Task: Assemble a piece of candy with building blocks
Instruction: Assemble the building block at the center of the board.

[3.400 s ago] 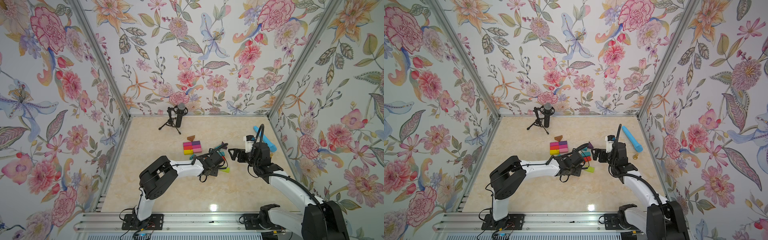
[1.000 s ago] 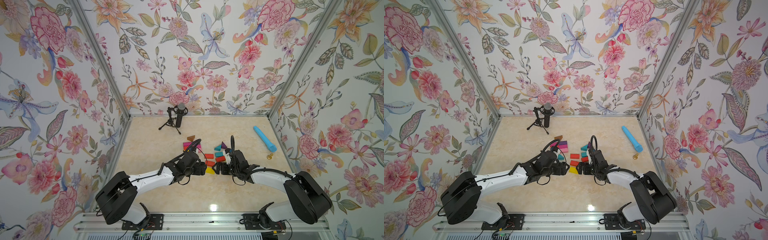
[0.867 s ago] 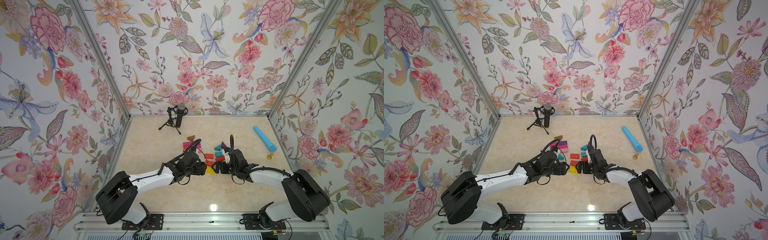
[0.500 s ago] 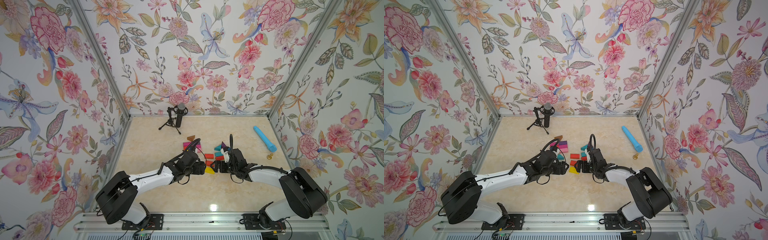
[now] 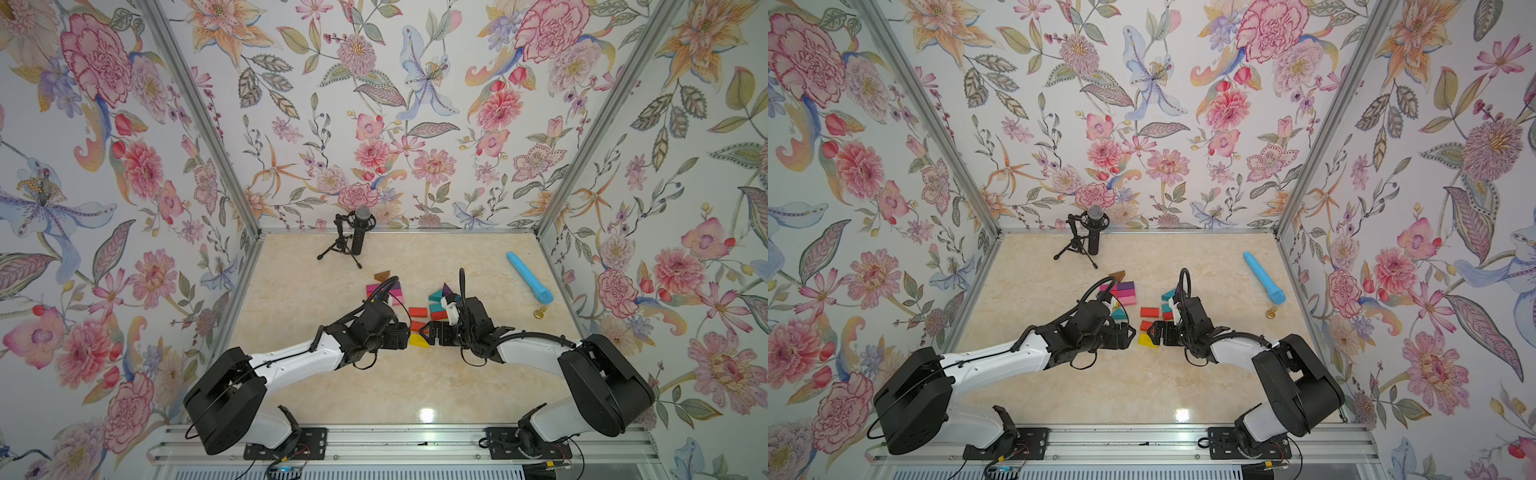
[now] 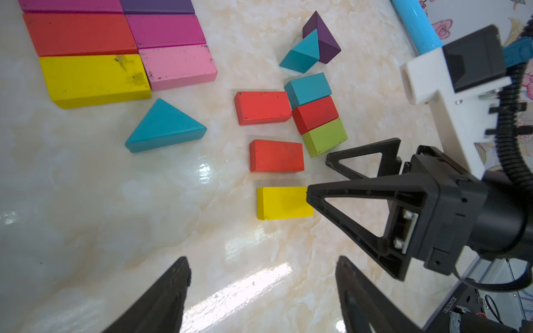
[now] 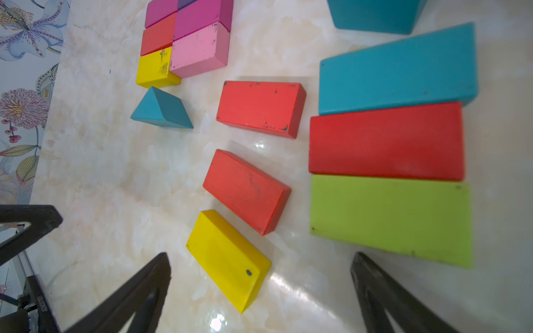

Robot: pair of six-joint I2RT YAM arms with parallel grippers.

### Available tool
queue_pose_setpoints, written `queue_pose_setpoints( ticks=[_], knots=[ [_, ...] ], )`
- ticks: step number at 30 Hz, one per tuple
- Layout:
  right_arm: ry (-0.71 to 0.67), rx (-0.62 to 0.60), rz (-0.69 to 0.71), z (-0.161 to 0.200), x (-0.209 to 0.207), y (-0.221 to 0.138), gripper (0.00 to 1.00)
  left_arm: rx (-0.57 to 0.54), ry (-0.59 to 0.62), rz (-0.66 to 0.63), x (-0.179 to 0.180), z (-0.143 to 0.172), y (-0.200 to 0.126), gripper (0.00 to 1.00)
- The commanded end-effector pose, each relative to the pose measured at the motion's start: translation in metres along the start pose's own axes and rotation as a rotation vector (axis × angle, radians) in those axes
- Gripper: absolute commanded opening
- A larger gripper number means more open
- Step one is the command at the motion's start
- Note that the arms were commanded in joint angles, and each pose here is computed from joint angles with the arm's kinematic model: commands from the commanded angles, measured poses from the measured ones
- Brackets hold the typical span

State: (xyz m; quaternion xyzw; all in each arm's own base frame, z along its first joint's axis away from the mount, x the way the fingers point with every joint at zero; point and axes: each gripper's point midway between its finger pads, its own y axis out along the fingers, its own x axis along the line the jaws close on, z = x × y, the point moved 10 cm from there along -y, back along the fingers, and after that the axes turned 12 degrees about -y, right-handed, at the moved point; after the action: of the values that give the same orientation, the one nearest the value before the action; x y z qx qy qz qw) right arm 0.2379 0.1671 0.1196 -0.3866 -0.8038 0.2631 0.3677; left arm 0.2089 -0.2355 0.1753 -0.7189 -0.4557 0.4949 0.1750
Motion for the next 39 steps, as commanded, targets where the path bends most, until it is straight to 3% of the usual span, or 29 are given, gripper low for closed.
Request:
queue_pose_setpoints(
  ticks=[1,6,15,26,39],
  knots=[
    [0.011,-0.017,0.027,0.001,0.001,-0.027,1.00,-0.003,-0.005,-0.040,0.003,0.008,-0.007,0.81],
    [0.039,-0.085,0.075,0.001,-0.017,-0.063,1.00,0.065,0.001,0.008,-0.012,0.033,0.009,0.81],
    [0.074,-0.145,0.084,-0.009,-0.042,-0.085,1.00,0.175,0.032,0.033,-0.035,0.068,0.053,0.81],
    [0.095,-0.160,0.093,-0.010,-0.055,-0.090,1.00,0.225,0.071,0.032,-0.045,0.071,0.083,0.80],
    [0.114,-0.157,0.100,-0.007,-0.063,-0.092,1.00,0.182,0.027,0.026,-0.037,0.052,0.098,0.80]
  ],
)
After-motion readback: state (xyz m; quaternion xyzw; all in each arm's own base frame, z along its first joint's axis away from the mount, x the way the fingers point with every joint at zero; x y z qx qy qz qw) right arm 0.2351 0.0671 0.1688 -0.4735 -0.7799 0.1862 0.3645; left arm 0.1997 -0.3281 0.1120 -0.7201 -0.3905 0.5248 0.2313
